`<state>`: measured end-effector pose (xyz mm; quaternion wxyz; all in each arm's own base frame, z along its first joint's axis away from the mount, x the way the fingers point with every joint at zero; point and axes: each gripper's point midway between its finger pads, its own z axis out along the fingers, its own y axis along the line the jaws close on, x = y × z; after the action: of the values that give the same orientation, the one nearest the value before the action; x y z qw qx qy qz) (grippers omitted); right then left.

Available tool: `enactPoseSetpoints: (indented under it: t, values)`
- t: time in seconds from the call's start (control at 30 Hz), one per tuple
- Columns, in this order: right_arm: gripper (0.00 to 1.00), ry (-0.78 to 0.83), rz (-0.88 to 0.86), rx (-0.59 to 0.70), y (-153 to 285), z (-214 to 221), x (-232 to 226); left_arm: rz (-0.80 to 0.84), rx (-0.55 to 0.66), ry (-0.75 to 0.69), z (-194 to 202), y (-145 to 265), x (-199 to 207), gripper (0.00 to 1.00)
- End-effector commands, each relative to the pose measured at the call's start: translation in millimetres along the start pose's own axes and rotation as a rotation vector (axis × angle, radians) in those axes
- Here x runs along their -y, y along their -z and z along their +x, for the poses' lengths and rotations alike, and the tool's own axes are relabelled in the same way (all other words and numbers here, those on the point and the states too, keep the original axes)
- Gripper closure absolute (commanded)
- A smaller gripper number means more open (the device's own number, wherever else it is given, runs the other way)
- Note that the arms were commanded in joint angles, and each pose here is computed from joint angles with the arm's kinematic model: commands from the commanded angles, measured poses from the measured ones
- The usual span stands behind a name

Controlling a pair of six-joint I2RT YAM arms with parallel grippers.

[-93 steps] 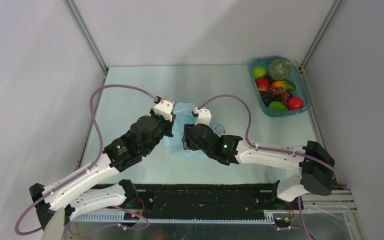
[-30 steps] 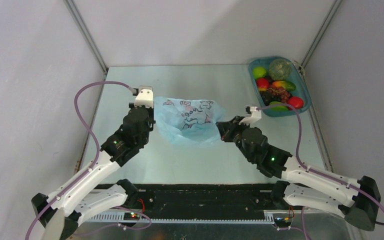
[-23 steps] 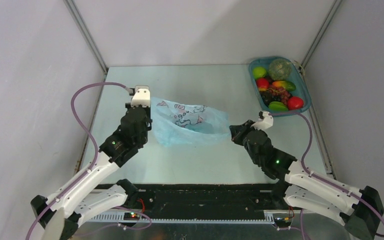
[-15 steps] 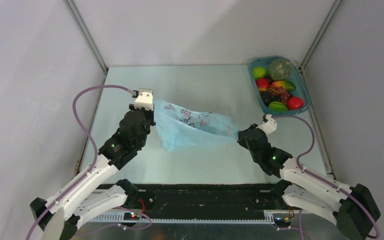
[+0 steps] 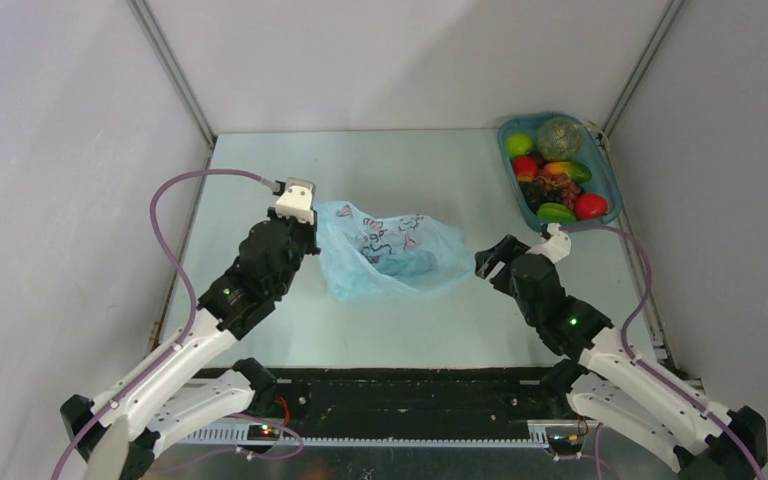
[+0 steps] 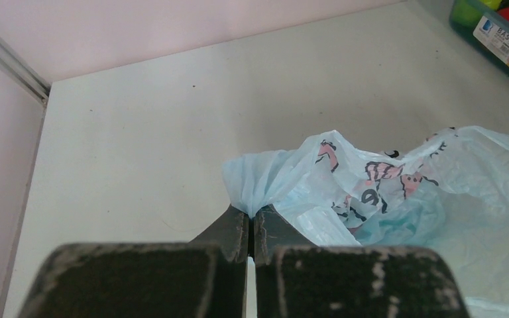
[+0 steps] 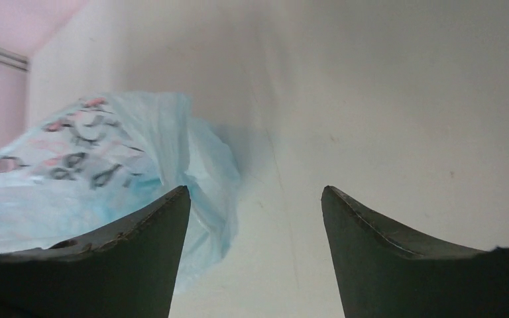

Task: Place the fake fruits into the plastic bag and tie a complex knot

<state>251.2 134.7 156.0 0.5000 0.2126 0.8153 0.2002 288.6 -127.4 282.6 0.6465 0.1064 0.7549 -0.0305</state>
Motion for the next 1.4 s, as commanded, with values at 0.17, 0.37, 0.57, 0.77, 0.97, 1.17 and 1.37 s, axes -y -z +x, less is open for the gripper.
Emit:
enactPoseSetpoints:
  t: [0.17,0.37,0.57,0.77,0.97,1.17,1.37]
  values:
    - [0.24,0.179,-0.299,0.144,50,-63,-101,0.056,0.061,0.063,-22,7,9,1.00]
    - [0.34,0.255,-0.479,0.080,53,-47,-175,0.065,0.076,0.070,-24,10,10,1.00]
    - [0.42,0.304,-0.538,-0.037,20,9,-215,0.073,0.085,0.066,-26,12,10,1.00]
    - [0.43,0.336,-0.579,-0.113,-10,51,-233,0.083,0.084,0.059,-24,12,13,1.00]
    - [0.45,0.383,-0.589,-0.109,-39,83,-242,0.088,0.076,0.046,-22,12,16,1.00]
    - [0.36,0.390,-0.458,-0.066,-87,108,-223,0.132,0.098,0.057,-27,17,23,1.00]
    - [0.16,0.410,-0.357,-0.134,-134,133,-185,0.234,0.230,0.192,-73,51,24,1.00]
